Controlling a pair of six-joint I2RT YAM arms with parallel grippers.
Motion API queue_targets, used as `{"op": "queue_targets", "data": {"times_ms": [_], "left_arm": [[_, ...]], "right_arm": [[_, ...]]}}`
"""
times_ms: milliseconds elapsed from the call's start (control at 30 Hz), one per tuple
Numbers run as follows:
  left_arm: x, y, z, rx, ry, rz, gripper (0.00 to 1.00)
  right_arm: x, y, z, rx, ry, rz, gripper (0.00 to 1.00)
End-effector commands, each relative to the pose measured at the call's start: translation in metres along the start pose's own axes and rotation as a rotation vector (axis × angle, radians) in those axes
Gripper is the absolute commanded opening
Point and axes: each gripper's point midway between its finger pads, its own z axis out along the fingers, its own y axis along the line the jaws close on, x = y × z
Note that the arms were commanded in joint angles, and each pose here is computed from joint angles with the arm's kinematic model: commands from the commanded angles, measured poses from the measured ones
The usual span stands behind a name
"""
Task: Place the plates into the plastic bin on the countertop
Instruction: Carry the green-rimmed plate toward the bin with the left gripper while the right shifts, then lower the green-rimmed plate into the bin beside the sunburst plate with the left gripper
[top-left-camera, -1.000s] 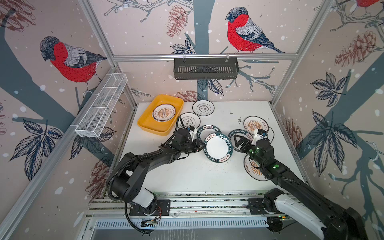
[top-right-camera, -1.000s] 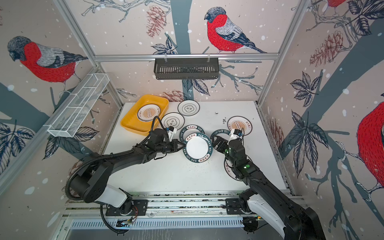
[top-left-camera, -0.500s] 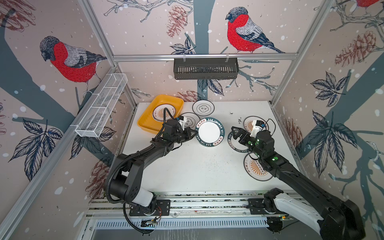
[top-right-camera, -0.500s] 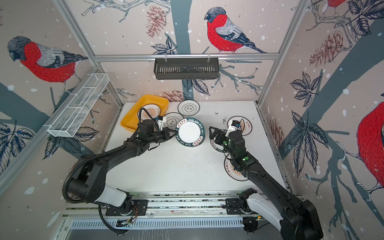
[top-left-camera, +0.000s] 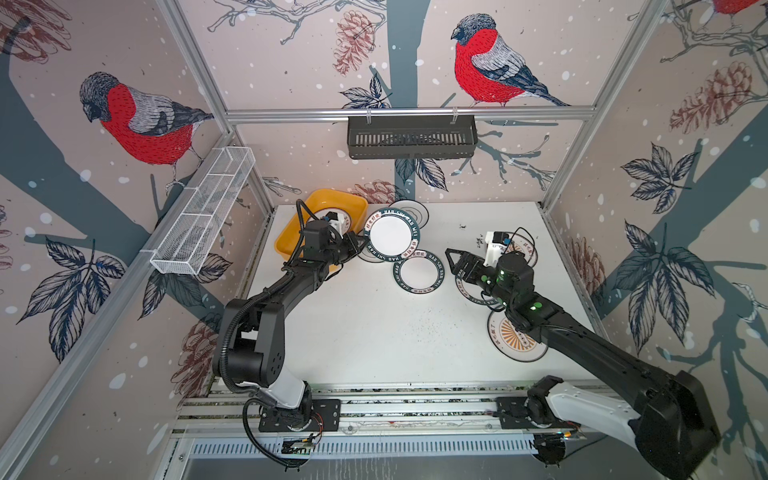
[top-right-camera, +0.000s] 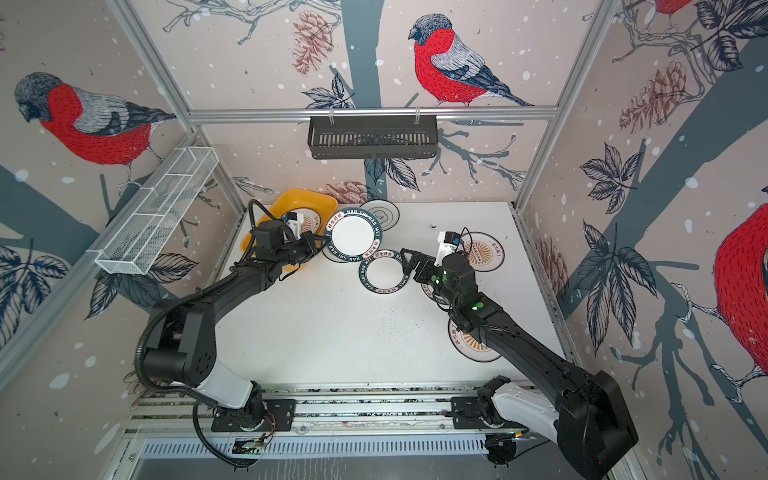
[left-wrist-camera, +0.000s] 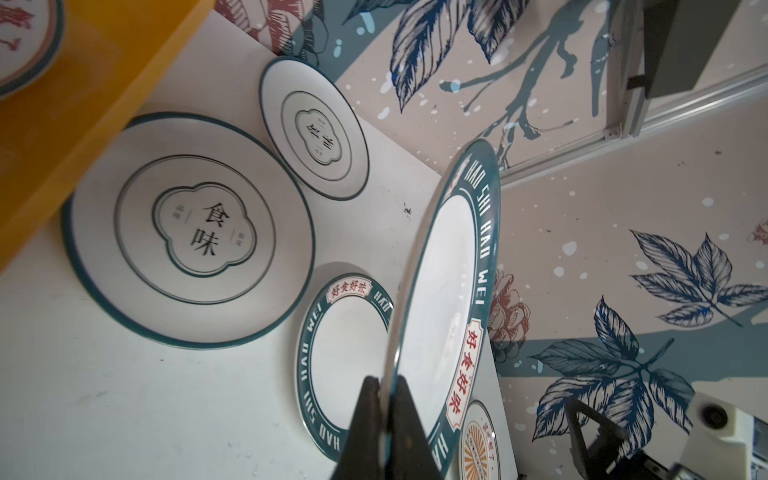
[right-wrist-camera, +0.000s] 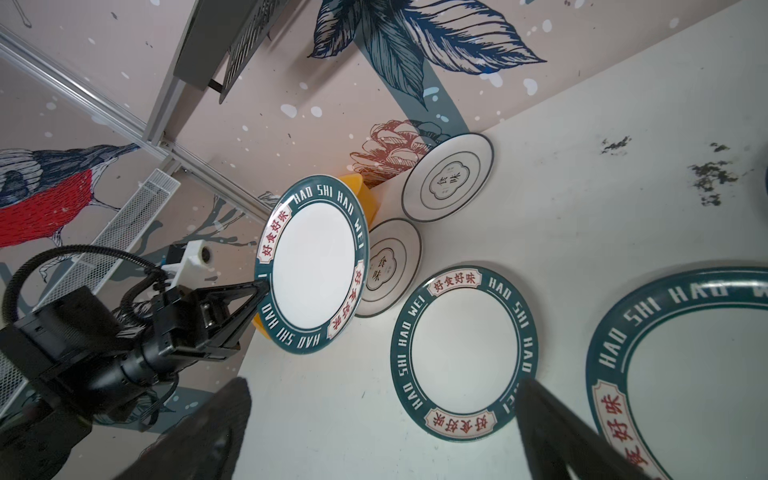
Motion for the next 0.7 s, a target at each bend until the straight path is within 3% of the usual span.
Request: {"op": "queue_targets", "data": {"times_ms": [0,267,667], "left_arm": [[-0.021,-0.006,-0.005,0.074,-0.041,-0.033,0.0],[-0.073,-0.001,-0.023,0.025,-0.187,-0.002,0.0],[-0.12,0.06,-0.052,-0.144,-0.257,-0.032,0.0]], "right_arm": [[-0.008,0.007,0.0,-0.008,-0.041,-0.021,1.0],[-0.007,0.013,0.002,-0.026,-0.025,-0.034,1.0],[-0.004,0.062,0.021,-0.186,0.018,-0.09,1.0]]}}
